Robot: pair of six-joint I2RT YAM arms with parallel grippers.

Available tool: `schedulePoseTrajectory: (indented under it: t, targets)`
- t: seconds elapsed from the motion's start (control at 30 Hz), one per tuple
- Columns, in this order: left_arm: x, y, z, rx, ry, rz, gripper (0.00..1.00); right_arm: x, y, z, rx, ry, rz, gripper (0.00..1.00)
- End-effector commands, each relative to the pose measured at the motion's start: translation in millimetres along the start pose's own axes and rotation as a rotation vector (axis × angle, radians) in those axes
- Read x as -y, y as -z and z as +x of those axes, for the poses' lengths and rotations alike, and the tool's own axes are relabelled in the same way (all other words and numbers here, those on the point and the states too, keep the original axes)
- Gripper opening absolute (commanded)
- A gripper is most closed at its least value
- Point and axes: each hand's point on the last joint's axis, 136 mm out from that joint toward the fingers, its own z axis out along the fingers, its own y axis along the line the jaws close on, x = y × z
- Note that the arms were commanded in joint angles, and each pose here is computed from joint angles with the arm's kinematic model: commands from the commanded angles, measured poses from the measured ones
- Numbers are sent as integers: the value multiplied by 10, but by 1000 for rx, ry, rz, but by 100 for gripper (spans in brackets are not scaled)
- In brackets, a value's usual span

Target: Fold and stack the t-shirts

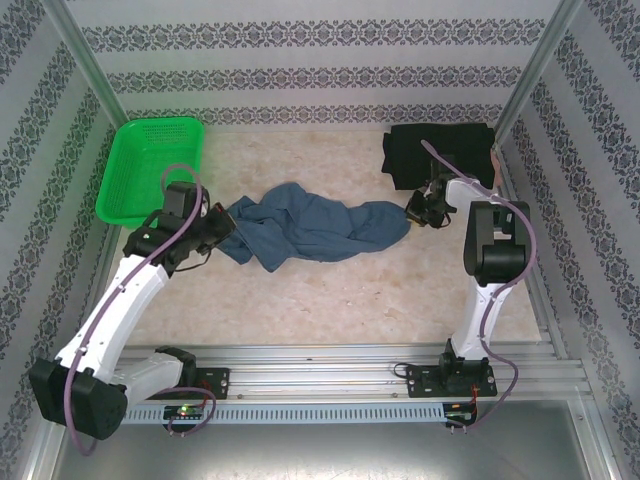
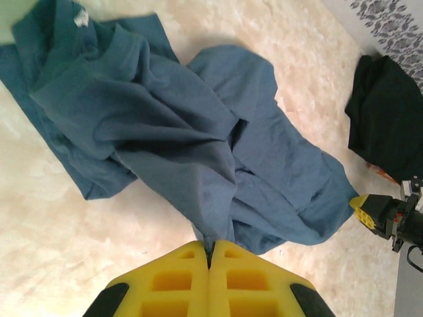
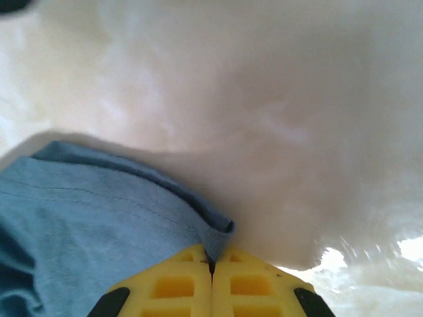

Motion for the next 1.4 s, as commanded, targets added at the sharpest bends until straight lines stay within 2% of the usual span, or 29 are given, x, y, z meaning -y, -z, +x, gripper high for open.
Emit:
schedulePoseTrajectory:
  t: [0.0, 0.17, 0.3, 0.53, 0.7, 0.83, 1.03, 1.13, 1.37]
  targets:
    - [107, 344, -254, 81, -72, 9, 0, -371, 503, -328, 155, 5, -125, 0]
    - [352, 756, -668, 220, -100, 55, 0, -723, 1603, -513, 349, 22, -304, 0]
    - [605, 1080, -992, 347, -119, 115, 0, -963, 2550, -496, 505, 58, -458, 0]
    - [1066, 1764, -1496, 576, -178, 233, 0, -1059, 3900, -313, 715, 67, -655, 0]
    - [1476, 2272, -1696, 685, -215, 383, 0, -1171, 4702, 17, 829, 128, -743, 0]
    - [1728, 2603, -1757, 736, -242, 484, 0, -1232, 5130, 308, 902, 168, -771, 0]
    - [2007, 3096, -1863, 820, -293, 566, 0, -1317, 5681, 602, 1005, 202, -818, 0]
    - [2096, 3096, -1922, 813, -308, 572, 0, -1336, 5762, 628, 1012, 200, -830, 0]
    - [2145, 2896, -2057, 796, -308, 564, 0, -1283, 5603, 504, 983, 170, -810, 0]
